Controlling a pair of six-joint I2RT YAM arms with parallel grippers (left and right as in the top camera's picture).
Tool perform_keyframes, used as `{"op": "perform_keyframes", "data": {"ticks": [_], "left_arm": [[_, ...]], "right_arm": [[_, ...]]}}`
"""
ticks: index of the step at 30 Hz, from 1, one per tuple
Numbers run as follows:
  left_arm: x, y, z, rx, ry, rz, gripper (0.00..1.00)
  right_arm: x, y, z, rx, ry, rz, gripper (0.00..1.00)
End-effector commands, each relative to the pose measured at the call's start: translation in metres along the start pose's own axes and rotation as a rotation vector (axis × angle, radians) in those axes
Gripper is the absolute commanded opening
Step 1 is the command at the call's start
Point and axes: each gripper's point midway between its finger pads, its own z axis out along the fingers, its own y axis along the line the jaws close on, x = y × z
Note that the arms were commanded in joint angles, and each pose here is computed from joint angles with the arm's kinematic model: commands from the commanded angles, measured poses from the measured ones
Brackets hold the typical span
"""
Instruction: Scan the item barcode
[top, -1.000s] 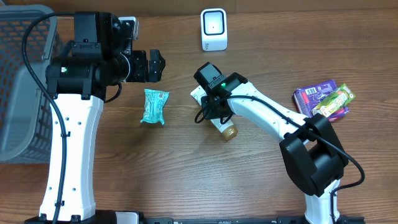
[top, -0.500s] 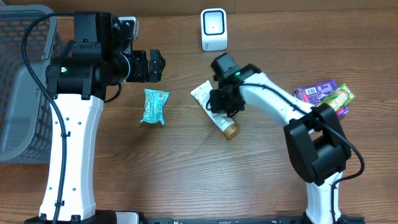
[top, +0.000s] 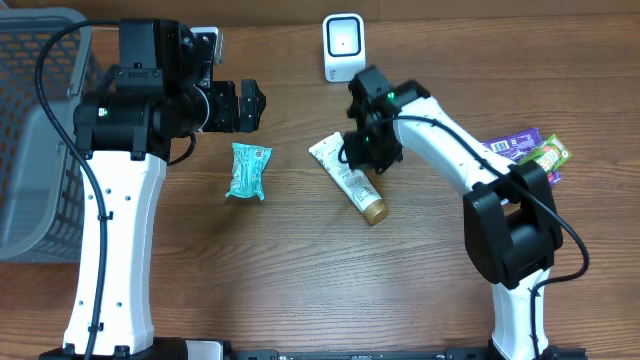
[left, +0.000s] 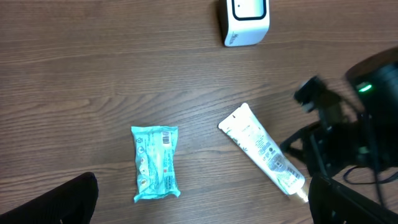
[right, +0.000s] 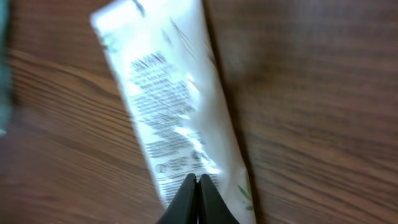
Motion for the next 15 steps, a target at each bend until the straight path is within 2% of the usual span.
{"op": "perform_keyframes", "data": {"ticks": [1,7,11,15], "left_arm": [[-0.003,-0.001,0.000,0.006,-0.005,-0.012,1.00],[-0.003,-0.001,0.000,0.006,-0.005,-0.012,1.00],[-0.003,-0.001,0.000,0.006,-0.005,-0.012,1.00],[-0.003,-0.001,0.000,0.006,-0.005,-0.012,1.00]], "right_arm": [[0.002,0.039,-0.035,-0.096,-0.022,-0.089,0.04],[0.064,0.058,-0.004,-0.070,0.171,-0.129,0.04],[0.087,0.036,0.022,0.079,0.207,-0.090,0.04],[0.092,0.001,0.035,0.218,0.199,-0.047,0.04]]}}
